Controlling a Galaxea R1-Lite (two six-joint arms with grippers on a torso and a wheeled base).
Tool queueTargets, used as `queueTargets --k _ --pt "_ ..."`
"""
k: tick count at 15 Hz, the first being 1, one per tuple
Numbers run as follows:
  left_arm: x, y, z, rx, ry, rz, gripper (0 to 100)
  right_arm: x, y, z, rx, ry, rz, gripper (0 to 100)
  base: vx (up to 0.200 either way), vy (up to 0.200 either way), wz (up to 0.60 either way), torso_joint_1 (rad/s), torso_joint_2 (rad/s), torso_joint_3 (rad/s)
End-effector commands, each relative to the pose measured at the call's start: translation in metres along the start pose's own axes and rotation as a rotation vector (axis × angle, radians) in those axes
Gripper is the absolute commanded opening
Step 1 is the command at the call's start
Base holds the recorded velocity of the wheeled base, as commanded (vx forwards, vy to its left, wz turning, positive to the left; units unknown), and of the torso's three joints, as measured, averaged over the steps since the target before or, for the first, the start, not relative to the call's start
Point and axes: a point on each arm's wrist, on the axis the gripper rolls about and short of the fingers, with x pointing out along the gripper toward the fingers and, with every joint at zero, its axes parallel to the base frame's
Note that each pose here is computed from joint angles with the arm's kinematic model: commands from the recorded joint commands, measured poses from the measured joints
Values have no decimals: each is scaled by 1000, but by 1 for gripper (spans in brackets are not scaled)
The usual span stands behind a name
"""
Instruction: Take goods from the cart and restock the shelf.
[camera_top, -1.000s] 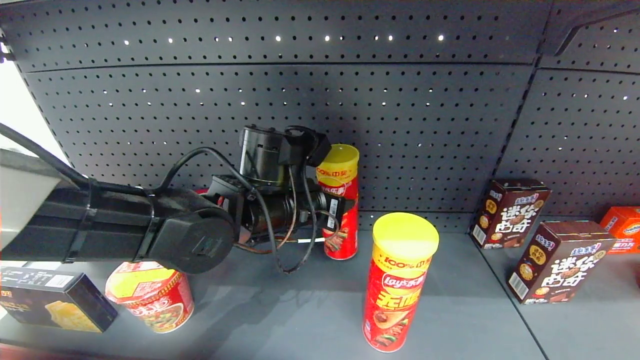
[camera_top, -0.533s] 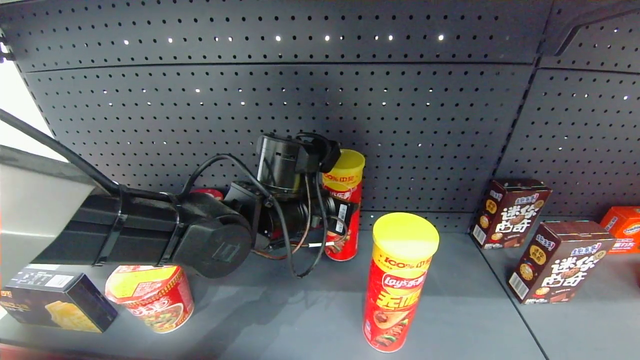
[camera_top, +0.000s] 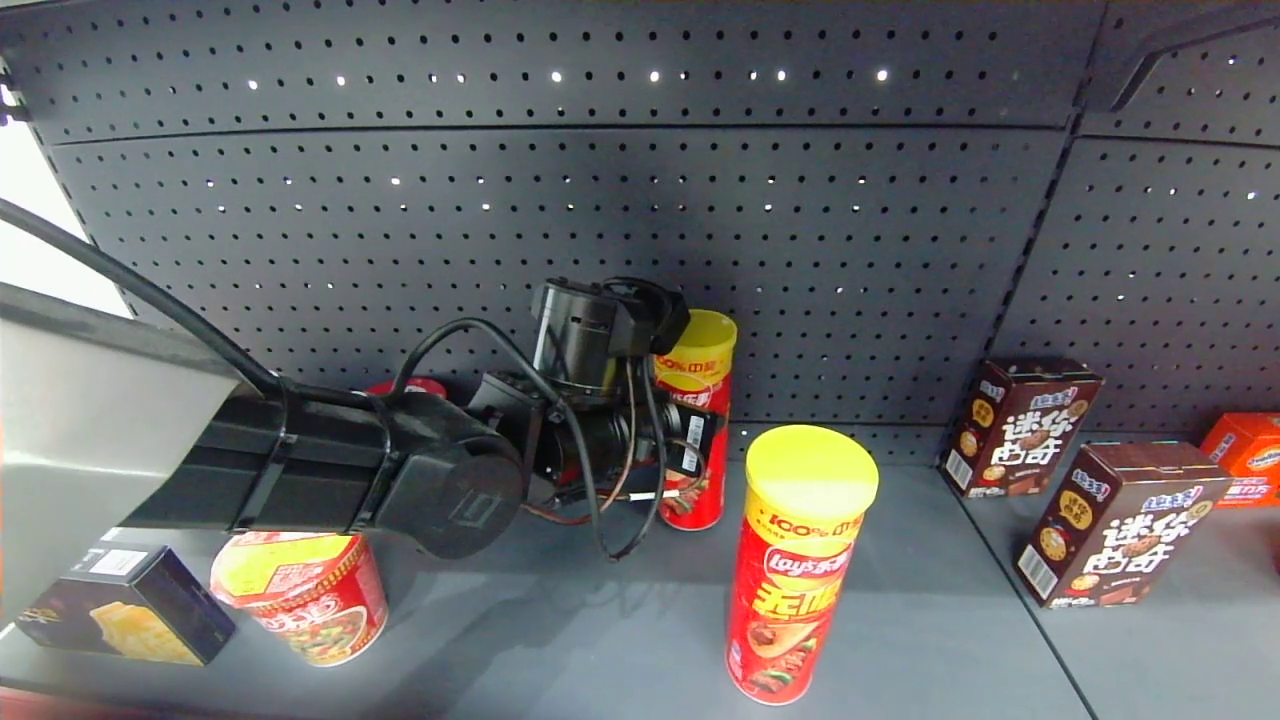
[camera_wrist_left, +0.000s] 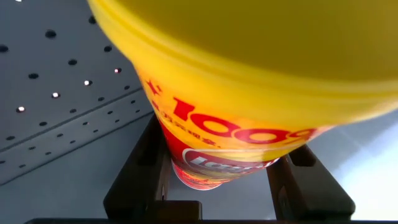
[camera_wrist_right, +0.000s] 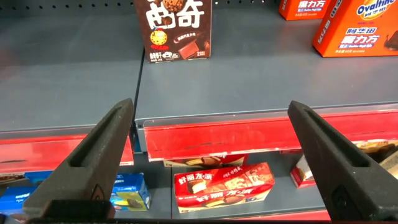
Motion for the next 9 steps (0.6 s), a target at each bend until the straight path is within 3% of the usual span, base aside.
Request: queueTargets --k 1,7,8,9 --pt "3 1 -3 -2 8 3 0 0 0 0 -1 1 1 100 0 0 0 0 0 0" --pt "5 -1 -5 3 13 -3 0 0 0 0 0 2 1 100 0 0 0 0 0 0" --pt "6 -3 -5 5 15 -6 100 0 0 0 0 4 1 100 0 0 0 0 0 0" --pt "6 -3 -6 5 16 -7 100 0 0 0 0 1 1 100 0 0 0 0 0 0"
